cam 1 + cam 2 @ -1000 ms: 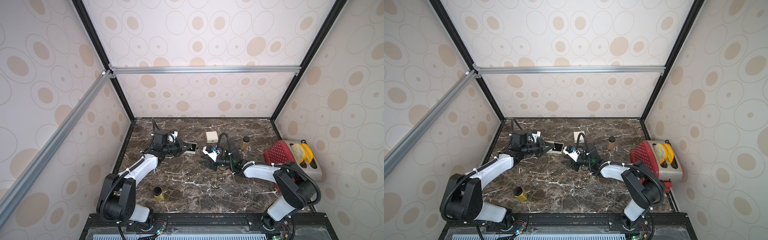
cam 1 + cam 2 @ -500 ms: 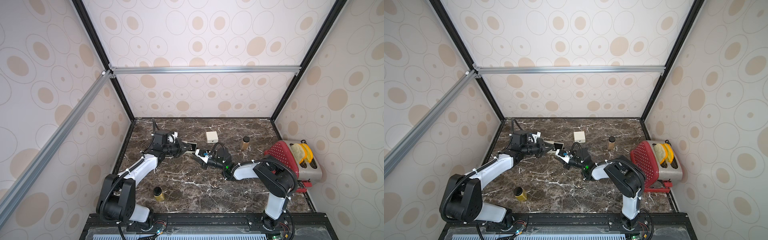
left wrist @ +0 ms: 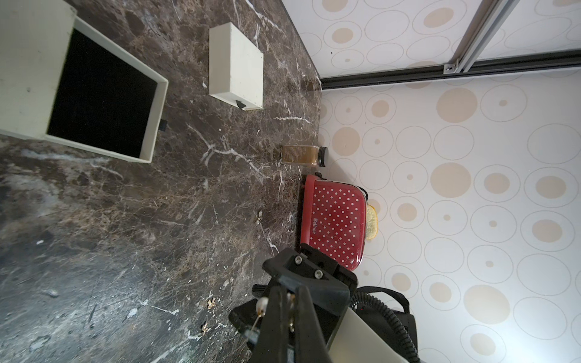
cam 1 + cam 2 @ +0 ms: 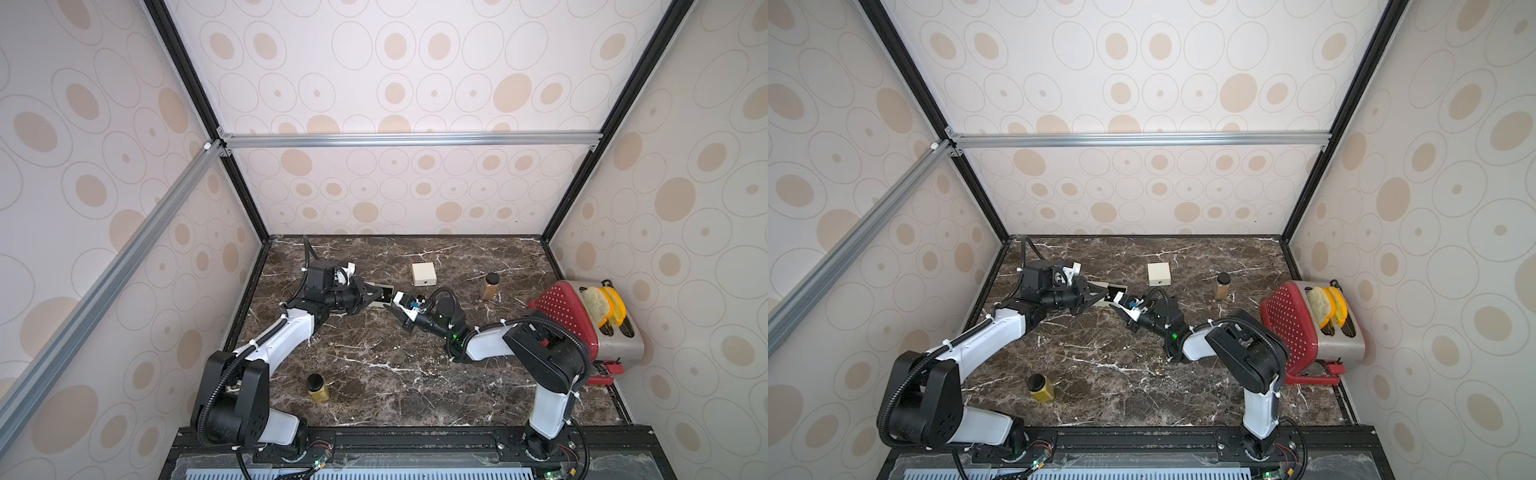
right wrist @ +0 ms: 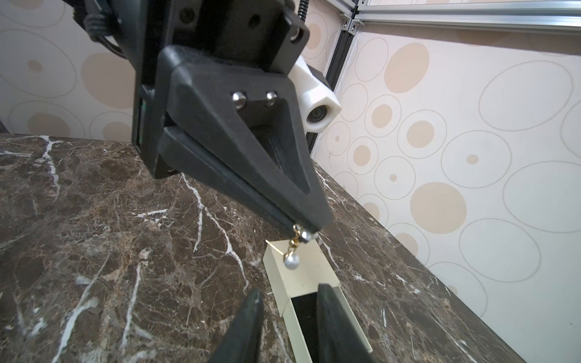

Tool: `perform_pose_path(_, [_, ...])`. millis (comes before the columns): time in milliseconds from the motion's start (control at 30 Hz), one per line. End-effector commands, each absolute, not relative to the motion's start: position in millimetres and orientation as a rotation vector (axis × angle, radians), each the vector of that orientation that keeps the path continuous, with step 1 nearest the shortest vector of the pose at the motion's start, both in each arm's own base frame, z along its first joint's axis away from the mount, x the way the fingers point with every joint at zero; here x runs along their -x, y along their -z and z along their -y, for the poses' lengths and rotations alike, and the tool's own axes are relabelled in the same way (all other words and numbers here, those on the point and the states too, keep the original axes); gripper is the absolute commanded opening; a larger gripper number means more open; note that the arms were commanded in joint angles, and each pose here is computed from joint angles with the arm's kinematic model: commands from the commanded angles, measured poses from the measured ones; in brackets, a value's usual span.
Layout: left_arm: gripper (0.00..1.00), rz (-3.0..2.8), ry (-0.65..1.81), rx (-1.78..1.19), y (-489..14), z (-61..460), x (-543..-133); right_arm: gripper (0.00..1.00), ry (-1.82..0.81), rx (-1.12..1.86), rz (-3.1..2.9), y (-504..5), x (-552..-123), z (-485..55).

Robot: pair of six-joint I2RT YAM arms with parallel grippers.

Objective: Place the earrings into the drawer-style jewelry box
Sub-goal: Pick up the earring from the center of the board.

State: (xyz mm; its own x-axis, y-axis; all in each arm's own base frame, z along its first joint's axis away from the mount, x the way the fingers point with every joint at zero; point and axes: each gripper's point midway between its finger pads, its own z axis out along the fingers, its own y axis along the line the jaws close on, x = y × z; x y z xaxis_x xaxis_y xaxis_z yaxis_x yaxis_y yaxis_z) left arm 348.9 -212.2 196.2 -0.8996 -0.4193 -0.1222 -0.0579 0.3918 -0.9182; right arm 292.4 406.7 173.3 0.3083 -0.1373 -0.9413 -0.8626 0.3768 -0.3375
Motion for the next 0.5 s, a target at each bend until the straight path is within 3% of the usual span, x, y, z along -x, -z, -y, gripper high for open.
perform_pose_path(0, [0.00, -2.277, 1.509, 0.358, -210.8, 212.4, -347.9, 0.33, -0.687, 1.097, -1.130, -179.0, -288.2, -409.8])
perform_pose_path(467, [0.00, -2.263, 1.518, 0.343, -214.5, 212.3, -345.7, 0.32, -0.787, 1.105, -1.177, -176.8, -292.4, -412.2])
